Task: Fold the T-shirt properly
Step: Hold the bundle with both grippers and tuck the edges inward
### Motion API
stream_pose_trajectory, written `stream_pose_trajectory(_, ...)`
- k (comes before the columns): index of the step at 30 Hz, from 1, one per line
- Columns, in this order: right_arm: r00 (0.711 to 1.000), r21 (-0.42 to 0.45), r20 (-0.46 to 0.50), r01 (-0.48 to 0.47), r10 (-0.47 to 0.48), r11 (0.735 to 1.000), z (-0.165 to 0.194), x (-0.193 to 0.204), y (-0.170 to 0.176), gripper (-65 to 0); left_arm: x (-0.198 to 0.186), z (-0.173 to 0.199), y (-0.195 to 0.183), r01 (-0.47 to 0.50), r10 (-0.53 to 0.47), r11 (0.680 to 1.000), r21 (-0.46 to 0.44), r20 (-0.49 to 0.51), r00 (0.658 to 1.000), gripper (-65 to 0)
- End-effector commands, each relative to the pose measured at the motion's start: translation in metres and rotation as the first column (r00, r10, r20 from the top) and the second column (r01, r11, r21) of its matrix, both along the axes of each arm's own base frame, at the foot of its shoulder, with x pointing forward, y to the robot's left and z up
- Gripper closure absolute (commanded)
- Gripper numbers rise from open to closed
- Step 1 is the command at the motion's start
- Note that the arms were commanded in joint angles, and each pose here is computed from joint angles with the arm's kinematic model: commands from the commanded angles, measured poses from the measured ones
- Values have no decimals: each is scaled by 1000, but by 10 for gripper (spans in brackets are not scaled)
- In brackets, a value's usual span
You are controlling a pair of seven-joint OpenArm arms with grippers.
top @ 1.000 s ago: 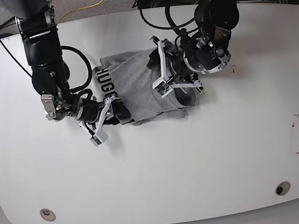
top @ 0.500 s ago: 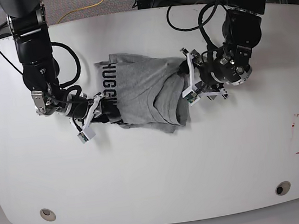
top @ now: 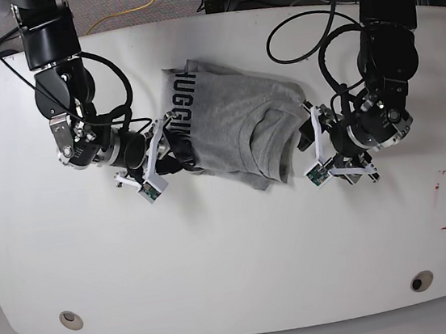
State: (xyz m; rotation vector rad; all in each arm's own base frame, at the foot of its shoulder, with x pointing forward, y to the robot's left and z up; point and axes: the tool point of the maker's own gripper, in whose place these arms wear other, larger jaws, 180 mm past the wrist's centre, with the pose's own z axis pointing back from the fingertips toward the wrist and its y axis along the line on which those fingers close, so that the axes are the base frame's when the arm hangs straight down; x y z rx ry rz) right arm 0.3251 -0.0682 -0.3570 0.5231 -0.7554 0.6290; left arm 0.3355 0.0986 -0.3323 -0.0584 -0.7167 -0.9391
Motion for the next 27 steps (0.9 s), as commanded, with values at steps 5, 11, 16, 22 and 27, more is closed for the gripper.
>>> stream_pose_trajectory(5, 994, 16, 103, -29, 27, 999, 34, 12, 7, -190, -24, 18, -33, 50, -46, 995, -81, 48, 998, -351)
stream_pose_trajectory(11, 996, 25, 84, -41, 39, 999, 32, 11, 18, -192, -53, -3, -61, 35, -42, 985, -168, -38, 998, -351)
stream_pose_trajectory(16, 999, 62, 22, -37, 36, 997, 14, 2, 31, -192, -68, -14, -76, 18, -37, 977, -212, -90, 995, -351)
stream_pose_trajectory(22, 998, 85, -66, 12, -7, 996, -14, 4, 26, -192, -79, -56, -71, -24, -23, 980, -199, -227, 974, -351)
stream_pose_trajectory(27, 994, 67, -87, 64, -59, 996, -30, 9, 0, -192, -64, -70, -53, -37, -8, 983, -182, -239, 971, -351)
